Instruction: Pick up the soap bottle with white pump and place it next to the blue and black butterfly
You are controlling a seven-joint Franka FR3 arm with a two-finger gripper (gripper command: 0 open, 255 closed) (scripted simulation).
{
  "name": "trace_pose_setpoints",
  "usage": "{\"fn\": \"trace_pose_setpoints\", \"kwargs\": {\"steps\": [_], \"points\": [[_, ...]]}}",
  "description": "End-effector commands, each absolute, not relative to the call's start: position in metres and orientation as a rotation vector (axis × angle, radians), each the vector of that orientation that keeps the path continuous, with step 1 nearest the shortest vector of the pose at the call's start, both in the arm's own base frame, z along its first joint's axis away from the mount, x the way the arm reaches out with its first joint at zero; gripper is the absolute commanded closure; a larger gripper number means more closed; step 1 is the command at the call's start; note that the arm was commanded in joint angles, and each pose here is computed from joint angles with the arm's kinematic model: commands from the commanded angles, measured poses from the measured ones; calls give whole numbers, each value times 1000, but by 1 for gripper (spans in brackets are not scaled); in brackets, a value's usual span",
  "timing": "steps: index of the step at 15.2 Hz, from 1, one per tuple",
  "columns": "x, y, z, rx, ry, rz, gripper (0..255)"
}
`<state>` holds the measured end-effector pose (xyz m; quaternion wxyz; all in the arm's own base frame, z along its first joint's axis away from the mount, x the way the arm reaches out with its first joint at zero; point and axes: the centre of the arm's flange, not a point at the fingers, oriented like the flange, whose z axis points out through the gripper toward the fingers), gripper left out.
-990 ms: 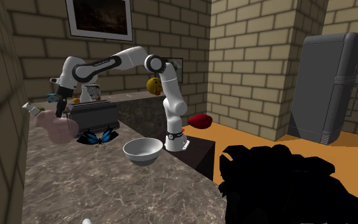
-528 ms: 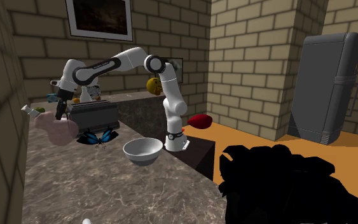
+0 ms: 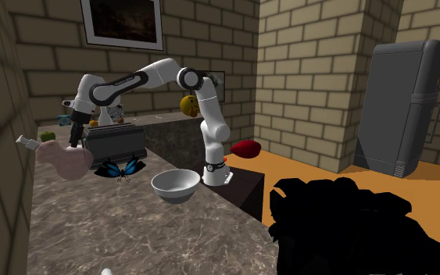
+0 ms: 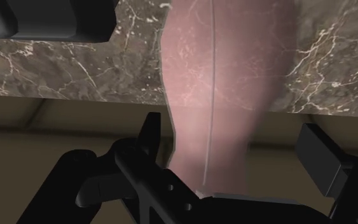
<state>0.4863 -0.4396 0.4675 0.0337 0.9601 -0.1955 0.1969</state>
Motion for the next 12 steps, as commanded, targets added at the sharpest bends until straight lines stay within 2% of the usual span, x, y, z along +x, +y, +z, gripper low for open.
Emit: {"fn": "trace_pose_setpoints", "kwargs": {"steps": [1, 5, 12], "points": [[487, -440, 468, 2954, -601, 605, 0], [468, -433, 514, 2954, -601, 605, 0], [468, -433, 514, 2954, -601, 605, 0]]}}
